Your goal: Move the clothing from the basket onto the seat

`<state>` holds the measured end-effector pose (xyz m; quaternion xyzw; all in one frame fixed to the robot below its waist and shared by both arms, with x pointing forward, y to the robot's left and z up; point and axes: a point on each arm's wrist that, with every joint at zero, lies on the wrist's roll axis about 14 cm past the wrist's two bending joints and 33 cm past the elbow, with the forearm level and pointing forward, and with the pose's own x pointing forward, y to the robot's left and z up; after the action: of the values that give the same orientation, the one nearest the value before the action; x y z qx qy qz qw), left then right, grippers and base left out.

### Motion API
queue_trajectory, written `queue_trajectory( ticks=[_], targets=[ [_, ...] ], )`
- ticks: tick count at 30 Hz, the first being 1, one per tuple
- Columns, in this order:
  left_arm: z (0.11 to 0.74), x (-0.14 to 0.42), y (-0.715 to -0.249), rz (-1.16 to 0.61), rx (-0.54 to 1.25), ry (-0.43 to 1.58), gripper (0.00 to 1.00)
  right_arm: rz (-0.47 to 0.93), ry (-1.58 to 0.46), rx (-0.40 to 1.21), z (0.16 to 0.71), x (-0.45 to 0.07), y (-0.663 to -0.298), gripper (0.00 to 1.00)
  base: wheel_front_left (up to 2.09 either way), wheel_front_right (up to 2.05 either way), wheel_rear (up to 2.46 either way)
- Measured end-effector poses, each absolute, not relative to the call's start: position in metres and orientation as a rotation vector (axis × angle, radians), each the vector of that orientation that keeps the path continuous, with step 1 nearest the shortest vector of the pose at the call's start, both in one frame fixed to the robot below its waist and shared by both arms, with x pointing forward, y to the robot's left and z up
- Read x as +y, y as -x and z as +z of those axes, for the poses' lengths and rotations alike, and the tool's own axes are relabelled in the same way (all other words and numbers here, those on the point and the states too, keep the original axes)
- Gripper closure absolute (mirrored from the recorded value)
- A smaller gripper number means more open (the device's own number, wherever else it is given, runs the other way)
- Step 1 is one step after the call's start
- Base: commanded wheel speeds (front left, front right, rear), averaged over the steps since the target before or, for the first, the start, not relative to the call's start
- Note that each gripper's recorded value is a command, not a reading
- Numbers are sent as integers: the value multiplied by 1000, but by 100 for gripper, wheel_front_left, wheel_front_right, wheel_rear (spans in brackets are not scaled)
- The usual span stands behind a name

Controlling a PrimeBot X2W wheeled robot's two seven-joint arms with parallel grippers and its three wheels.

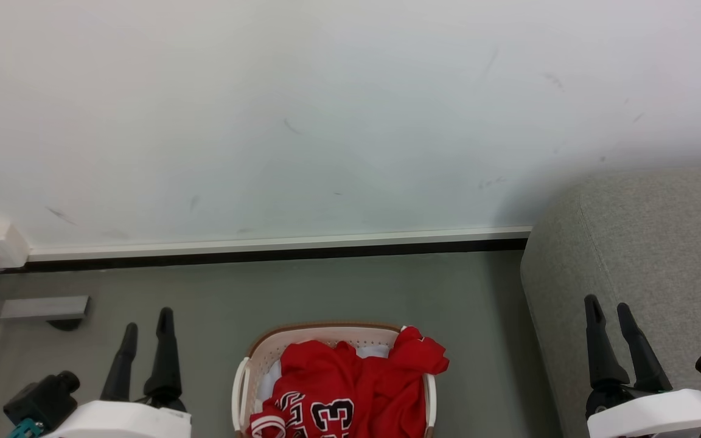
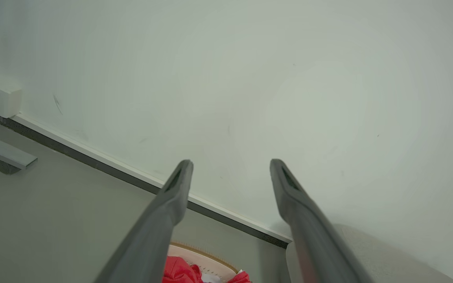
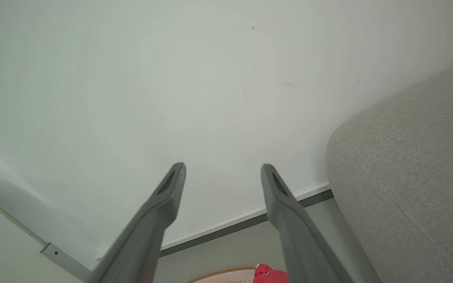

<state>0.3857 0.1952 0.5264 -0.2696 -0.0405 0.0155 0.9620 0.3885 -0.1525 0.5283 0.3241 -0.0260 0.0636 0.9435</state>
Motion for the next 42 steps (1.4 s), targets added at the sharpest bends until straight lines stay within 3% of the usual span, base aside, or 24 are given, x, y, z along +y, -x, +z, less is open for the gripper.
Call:
queue_trajectory(
  ticks=[42],
  targets=[
    [545, 184, -386, -14, -176, 167, 0, 225, -314, -143, 543, -125, -388, 0, 0, 0, 0]
  ],
)
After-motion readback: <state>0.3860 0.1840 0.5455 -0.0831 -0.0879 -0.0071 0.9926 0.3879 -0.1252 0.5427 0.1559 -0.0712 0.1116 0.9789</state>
